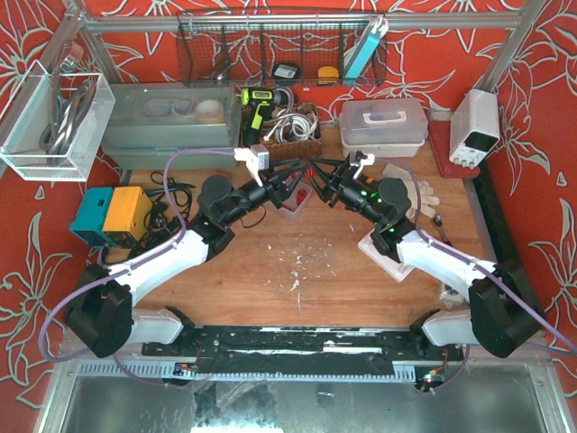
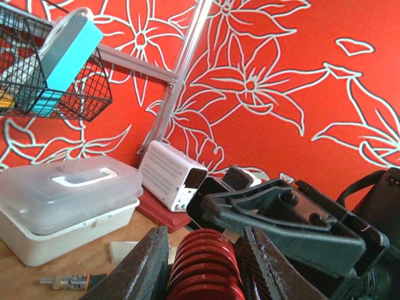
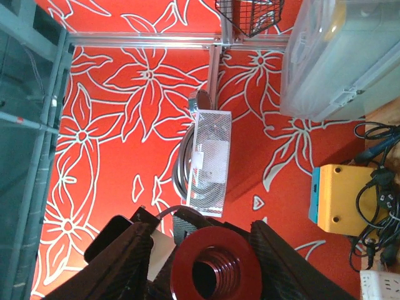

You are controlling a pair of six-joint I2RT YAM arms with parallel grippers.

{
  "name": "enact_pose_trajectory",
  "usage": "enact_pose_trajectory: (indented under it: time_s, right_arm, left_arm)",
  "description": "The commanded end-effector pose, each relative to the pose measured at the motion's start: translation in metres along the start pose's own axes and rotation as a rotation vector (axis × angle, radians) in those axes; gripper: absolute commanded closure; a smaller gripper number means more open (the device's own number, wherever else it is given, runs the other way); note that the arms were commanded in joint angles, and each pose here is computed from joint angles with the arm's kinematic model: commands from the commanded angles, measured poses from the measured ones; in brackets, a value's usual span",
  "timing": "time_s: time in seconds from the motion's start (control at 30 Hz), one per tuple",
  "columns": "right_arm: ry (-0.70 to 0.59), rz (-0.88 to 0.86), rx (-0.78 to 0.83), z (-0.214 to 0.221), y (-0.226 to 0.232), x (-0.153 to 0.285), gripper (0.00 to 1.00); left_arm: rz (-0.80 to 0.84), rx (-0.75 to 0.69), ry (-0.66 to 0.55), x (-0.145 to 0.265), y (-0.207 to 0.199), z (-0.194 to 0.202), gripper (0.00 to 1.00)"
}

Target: Install the large spring

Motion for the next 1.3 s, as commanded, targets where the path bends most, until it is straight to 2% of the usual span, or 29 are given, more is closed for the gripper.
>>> enact_pose_trajectory:
  time_s: [0.0,0.2,0.33,0.4,0.43,0.47,0.5,0.57,0.6,0.77,0.83,0.9,1.0,1.07,1.17,1.27]
  right_arm:
    - [-0.004,-0.078,0.029,0.007,0.022,0.005,0.57]
    - [-0.019,-0.108,0.029,0.007,0.028,0.009,0.7]
    - [-0.014,-0.132,0.039,0.009,0.032,0.01,0.85]
    - [-0.024,-0.15,0.04,0.008,0.034,0.012,0.97]
    - [-0.033,-0.155,0.042,0.007,0.034,0.013,1.0]
    - [-0.044,-0.155,0.041,0.006,0.034,0.014,1.0]
    - [-0.056,-0.152,0.04,0.005,0.032,0.015,1.0]
    - [-0.093,-0.136,0.039,0.0,0.026,0.018,1.0]
    - [-0.113,-0.127,0.044,-0.002,0.023,0.019,1.0]
    - [-0.209,0.039,0.183,-0.024,-0.004,0.034,1.0]
    - [-0.277,0.166,0.38,-0.032,-0.007,0.054,1.0]
    - [-0.371,0.411,0.568,-0.042,-0.02,0.083,1.0]
    - [-0.51,0.672,0.818,-0.055,-0.023,0.129,1.0]
    - [-0.583,0.809,0.938,-0.06,-0.022,0.155,1.0]
    - [-0.61,1.02,1.03,-0.063,-0.035,0.19,1.0]
    - [-0.624,1.214,1.026,-0.061,-0.052,0.227,1.0]
  left_arm:
    - [0.027,-0.057,-0.086,0.0,-0.009,-0.017,1.0]
    - [0.031,-0.06,-0.093,0.0,-0.008,-0.011,1.0]
    - [0.035,-0.058,-0.082,-0.002,-0.008,-0.007,1.0]
    - [0.026,-0.055,-0.071,-0.002,-0.006,-0.005,0.98]
    - [0.017,-0.052,-0.064,-0.002,-0.004,-0.004,0.85]
    - [0.005,-0.048,-0.054,-0.002,-0.003,-0.002,0.68]
    - [-0.007,-0.045,-0.046,-0.001,-0.001,0.0,0.47]
    - [-0.035,-0.036,-0.022,0.002,0.002,0.005,0.19]
    - [-0.044,-0.036,-0.013,0.004,0.003,0.008,0.01]
    - [-0.135,-0.032,0.054,0.026,0.009,0.021,0.0]
    - [-0.203,-0.018,0.105,0.037,0.015,0.03,0.0]
    - [-0.302,-0.004,0.167,0.049,0.025,0.04,0.0]
    - [-0.443,0.026,0.269,0.069,0.04,0.06,0.0]
    - [-0.464,0.052,0.326,0.08,0.041,0.077,0.0]
    - [-0.438,0.122,0.374,0.09,0.038,0.104,0.0]
    - [-0.429,0.149,0.433,0.093,0.036,0.129,0.0]
Point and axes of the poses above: each gripper's point midway between its finger pads, its own x axis back along the fingers, its own y axis along the line the jaws close on, z = x × y, the point moved 4 cm from there along x, back along the fingers, and after that the axes turned 7 degrees about -x, right-handed, at the moved point
